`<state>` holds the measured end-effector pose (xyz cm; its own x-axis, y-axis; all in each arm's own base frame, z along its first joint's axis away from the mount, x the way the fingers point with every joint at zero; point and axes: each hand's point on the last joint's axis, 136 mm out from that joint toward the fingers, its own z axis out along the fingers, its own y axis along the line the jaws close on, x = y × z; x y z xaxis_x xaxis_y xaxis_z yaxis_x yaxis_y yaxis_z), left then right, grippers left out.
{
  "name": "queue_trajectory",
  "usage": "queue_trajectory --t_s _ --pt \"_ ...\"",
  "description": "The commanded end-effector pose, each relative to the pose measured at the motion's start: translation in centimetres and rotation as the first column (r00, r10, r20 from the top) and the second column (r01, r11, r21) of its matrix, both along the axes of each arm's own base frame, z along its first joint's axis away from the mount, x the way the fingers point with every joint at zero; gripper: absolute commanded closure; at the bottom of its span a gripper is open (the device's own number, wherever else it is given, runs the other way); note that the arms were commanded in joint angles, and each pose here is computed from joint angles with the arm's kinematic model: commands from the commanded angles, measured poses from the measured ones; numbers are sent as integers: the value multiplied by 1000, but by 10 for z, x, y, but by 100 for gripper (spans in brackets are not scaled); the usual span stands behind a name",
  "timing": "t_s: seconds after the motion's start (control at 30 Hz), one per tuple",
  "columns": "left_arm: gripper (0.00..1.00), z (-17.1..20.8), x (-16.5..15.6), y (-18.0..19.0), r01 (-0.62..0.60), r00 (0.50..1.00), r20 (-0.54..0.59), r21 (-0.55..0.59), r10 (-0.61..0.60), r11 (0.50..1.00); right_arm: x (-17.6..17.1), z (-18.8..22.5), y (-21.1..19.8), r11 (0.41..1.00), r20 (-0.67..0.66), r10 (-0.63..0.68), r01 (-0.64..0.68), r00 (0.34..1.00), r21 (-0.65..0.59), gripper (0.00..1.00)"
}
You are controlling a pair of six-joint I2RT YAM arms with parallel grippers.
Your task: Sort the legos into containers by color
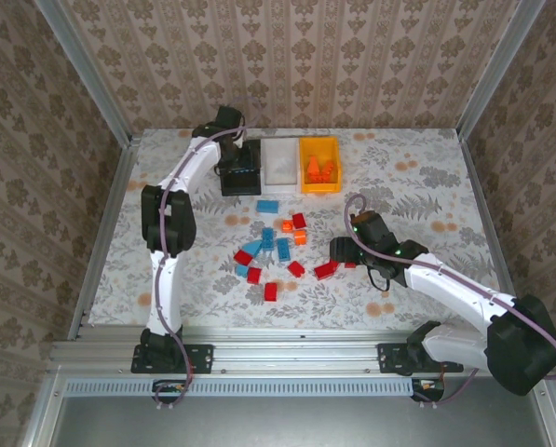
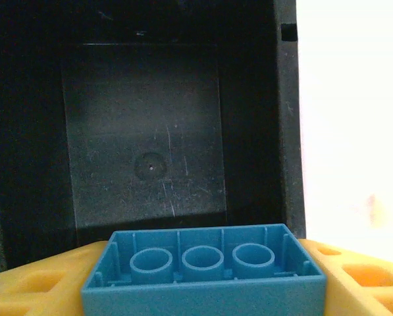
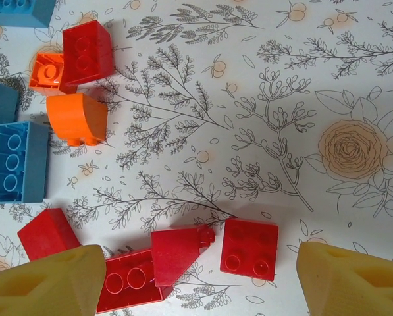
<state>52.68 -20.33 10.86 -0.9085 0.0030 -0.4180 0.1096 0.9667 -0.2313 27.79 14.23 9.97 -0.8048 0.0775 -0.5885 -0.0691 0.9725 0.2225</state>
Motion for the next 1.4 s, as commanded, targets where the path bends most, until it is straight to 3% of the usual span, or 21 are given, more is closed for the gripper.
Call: queue_trajectory --t_s 0.0,0.2,0.4,0.53,0.7,0.83,1.1,1.37 --pt "26 2 -2 -5 -2 1000 -14 -14 2 1000 0 2 -6 1000 19 0 0 1000 -23 22" --pt "5 19 -8 -7 2 1000 16 0 -2 1000 0 8 -5 1000 34 3 -2 999 -14 22" --pt "5 54 -41 -27 60 995 83 -28 -58 998 -2 11 -5 1000 44 2 -2 999 -6 21" --pt "2 29 -92 -56 139 988 62 22 -141 990 -3 9 -6 1000 46 -7 7 999 8 18" --pt "0 -17 -123 -67 101 995 13 29 -102 994 -4 6 -5 1000 41 -14 13 999 21 17" --pt "0 -44 -124 -68 67 998 -20 51 -66 996 -4 4 -5 1000 39 -12 11 999 24 16" --pt "0 -64 -113 -67 30 1000 3 88 -31 996 -8 -3 -8 1000 28 -9 9 1000 5 14" --pt "8 -76 -97 -61 8 1000 5 136 -9 991 -6 -4 -7 1000 27 -5 4 1000 3 15"
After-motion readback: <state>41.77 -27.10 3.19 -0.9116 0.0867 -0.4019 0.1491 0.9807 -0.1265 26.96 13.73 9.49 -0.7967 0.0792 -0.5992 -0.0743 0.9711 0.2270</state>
